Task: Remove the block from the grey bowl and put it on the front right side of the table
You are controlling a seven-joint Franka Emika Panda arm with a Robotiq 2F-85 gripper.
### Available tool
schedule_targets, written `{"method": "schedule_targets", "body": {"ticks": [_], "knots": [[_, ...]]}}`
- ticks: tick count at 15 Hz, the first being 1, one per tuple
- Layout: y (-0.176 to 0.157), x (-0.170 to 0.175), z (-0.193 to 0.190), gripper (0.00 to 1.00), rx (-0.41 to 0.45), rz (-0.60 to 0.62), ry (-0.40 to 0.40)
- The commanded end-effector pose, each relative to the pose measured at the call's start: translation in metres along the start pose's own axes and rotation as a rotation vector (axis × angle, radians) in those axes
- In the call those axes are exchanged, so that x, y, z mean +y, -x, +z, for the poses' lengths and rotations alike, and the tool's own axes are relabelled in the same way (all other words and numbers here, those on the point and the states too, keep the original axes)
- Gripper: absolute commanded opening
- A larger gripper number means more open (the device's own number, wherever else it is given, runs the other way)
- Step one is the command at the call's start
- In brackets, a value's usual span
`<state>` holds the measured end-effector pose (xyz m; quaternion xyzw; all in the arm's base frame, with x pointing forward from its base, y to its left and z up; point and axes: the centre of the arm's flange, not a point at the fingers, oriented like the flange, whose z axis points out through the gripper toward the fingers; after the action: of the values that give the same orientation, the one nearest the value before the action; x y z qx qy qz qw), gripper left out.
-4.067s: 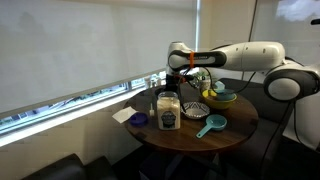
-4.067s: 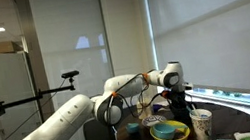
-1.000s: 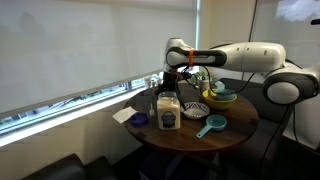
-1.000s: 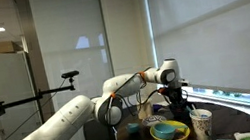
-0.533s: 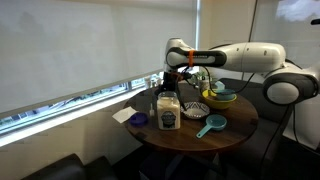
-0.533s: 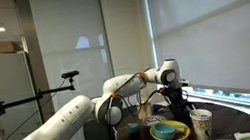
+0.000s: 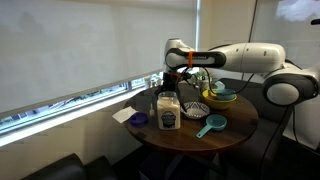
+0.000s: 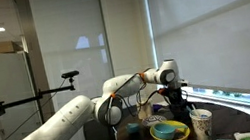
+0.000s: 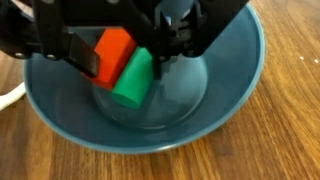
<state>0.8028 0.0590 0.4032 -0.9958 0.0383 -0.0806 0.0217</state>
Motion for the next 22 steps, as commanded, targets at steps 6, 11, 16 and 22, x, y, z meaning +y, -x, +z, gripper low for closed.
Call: {"method": "schedule_targets", "body": {"ticks": [6, 11, 16, 22], "knots": [[-0.042, -0.009, -0.015, 0.62, 0.051, 0.039, 0.01], [-0.049, -0.004, -0.018, 0.57, 0.1, 0.133, -0.01], [-0.057, -0.008, -0.014, 0.57, 0.096, 0.212, -0.02], [-0.063, -0.02, -0.008, 0.5, 0.111, 0.226, -0.021]]}}
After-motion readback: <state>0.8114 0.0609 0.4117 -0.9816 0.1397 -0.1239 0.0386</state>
